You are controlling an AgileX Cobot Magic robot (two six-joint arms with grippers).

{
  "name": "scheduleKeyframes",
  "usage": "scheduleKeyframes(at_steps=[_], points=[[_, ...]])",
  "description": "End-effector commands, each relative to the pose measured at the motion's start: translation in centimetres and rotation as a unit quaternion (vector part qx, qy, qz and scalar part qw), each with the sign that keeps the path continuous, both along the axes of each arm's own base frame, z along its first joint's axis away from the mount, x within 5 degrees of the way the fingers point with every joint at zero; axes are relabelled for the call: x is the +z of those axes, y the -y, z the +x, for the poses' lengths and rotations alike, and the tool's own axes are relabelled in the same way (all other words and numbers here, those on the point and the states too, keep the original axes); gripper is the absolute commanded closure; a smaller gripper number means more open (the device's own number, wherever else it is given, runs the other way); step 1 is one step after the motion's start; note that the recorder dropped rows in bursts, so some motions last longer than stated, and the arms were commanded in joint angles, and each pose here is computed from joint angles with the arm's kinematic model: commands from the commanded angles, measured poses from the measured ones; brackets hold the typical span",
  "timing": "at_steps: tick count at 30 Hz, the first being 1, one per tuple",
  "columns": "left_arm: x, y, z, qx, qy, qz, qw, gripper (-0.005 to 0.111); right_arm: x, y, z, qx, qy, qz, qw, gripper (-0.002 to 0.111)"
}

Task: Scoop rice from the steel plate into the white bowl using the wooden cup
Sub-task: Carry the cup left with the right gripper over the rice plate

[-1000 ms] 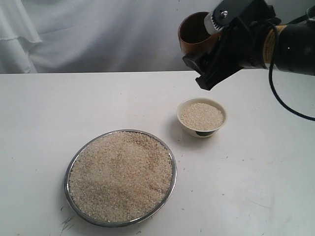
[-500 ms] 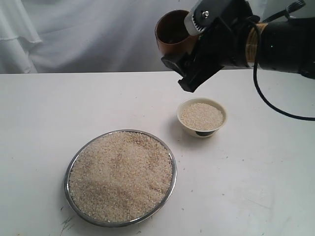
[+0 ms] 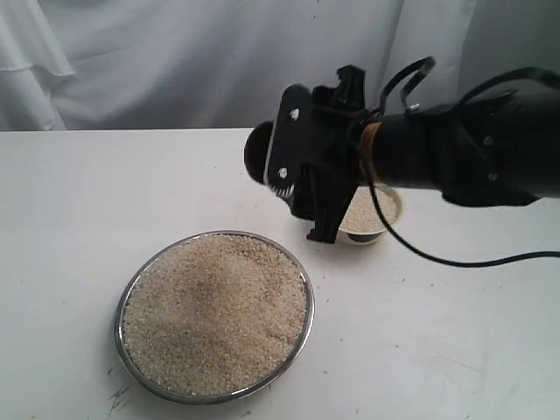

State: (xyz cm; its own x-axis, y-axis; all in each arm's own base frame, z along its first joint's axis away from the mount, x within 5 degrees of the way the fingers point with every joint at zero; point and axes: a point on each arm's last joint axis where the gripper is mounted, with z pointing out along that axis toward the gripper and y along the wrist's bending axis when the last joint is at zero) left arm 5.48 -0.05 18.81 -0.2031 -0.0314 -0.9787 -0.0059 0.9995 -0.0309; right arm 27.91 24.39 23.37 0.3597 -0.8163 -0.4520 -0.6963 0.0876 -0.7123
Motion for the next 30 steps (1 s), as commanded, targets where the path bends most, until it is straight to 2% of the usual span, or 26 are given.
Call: scheduleKeyframes(at_steps=[1,5,9,13,18,20,25,29,30], points=[[-0.1,0.0,0.0,0.000,0.003,-0.002,1.000,0.107,-1.9,-1.8,-0.1,0.020,0.041,-0.085,0.995,0.108],[-0.1,0.0,0.0,0.000,0.003,-0.002,1.000,0.107,-3.0,-3.4,-0.6,0.051,0.080,-0.146,0.985,0.108],[-0.1,0.0,0.0,0.000,0.003,-0.002,1.000,0.107,-4.4,-4.6,-1.1,0.078,0.138,-0.233,0.960,0.108],[-0.1,0.0,0.0,0.000,0.003,-0.002,1.000,0.107,-5.1,-5.7,-1.6,0.118,0.168,-0.272,0.940,0.108],[-0.1,0.0,0.0,0.000,0.003,-0.002,1.000,0.107,-6.9,-7.1,-2.1,0.185,0.218,-0.342,0.895,0.108],[-0.1,0.0,0.0,0.000,0.003,-0.002,1.000,0.107,-8.1,-7.4,-1.8,0.199,0.220,-0.364,0.883,0.108],[-0.1,0.0,0.0,0.000,0.003,-0.002,1.000,0.107,-8.5,-10.0,-0.5,0.183,0.240,-0.362,0.882,0.108],[-0.1,0.0,0.0,0.000,0.003,-0.002,1.000,0.107,-9.9,-10.7,-1.0,0.234,0.266,-0.410,0.840,0.108],[-0.1,0.0,0.0,0.000,0.003,-0.002,1.000,0.107,-10.0,-10.9,-1.3,0.236,0.262,-0.407,0.842,0.108]])
